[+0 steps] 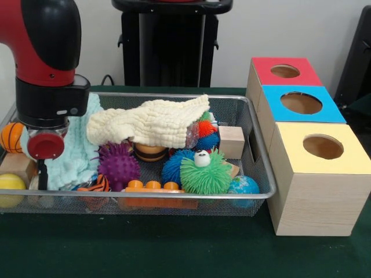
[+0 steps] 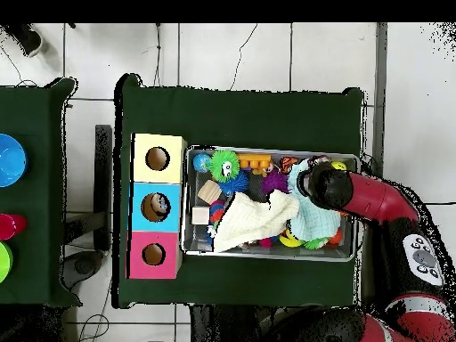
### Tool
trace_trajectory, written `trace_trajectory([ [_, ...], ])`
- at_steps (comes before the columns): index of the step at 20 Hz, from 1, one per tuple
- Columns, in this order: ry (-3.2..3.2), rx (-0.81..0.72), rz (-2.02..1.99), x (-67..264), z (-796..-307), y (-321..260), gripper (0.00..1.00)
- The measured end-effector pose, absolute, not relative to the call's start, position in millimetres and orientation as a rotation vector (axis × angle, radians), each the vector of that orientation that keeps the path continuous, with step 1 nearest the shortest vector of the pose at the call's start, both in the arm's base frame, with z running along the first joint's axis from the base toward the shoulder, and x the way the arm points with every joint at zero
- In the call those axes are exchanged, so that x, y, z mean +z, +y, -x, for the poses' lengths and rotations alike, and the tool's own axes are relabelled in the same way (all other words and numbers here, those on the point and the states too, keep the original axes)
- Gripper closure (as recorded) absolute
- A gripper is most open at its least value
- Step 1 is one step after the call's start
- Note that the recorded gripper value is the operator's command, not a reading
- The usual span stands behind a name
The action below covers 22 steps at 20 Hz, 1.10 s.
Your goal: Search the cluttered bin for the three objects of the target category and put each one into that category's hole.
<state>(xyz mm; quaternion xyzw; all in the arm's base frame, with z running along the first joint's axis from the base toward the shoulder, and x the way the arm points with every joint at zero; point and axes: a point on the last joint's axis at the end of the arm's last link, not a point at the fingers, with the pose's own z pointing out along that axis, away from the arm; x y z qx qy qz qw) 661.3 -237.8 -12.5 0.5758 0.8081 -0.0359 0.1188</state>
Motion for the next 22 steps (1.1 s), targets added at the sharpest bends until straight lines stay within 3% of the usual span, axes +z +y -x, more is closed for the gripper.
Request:
trace_trajectory([
  [22,2.381,-0.112,-1.635,-11,-662,-224,0.00],
])
